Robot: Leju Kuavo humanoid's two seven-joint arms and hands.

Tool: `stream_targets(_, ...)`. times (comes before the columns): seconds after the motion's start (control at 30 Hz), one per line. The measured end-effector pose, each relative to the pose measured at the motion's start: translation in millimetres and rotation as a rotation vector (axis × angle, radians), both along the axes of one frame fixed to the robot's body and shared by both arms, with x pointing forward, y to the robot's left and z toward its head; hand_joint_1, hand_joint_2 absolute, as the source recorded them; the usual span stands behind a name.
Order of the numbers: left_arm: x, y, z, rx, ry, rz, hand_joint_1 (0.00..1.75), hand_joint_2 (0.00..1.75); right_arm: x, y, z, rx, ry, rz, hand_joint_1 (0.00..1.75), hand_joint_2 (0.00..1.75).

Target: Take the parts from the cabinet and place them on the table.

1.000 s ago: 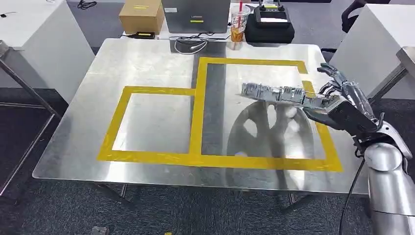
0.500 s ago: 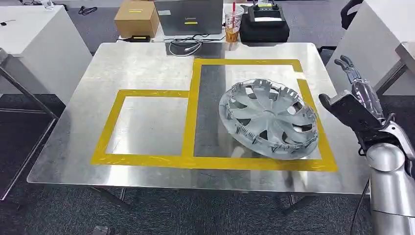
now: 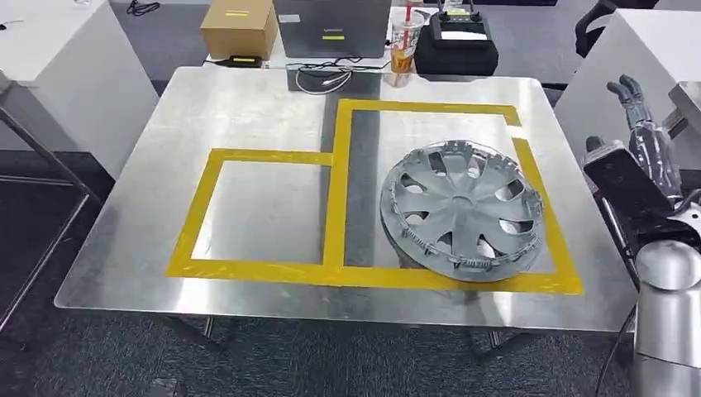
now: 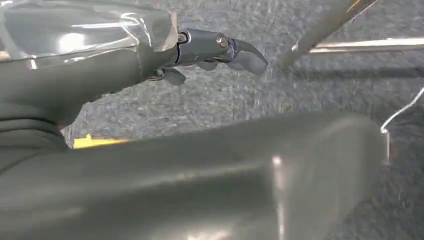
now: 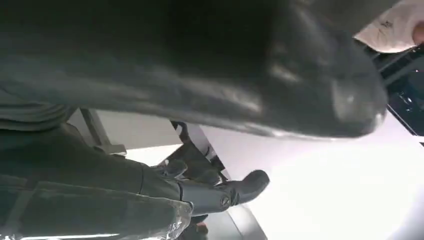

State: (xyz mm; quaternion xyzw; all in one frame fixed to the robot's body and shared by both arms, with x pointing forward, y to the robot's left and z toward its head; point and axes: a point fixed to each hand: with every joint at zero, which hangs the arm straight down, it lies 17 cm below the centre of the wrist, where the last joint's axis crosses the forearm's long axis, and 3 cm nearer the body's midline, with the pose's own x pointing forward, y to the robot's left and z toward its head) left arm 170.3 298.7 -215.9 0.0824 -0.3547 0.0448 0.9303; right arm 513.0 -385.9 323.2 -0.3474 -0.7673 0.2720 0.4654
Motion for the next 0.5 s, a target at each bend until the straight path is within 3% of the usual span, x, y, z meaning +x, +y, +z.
stream_targets(0.5,-8.7,-1.2,-0.5,-0.019,0.013,0.042,0.0,0.0,-10.9,25.1,28.9,0.12,-0.097,0.11,0.0,0.0)
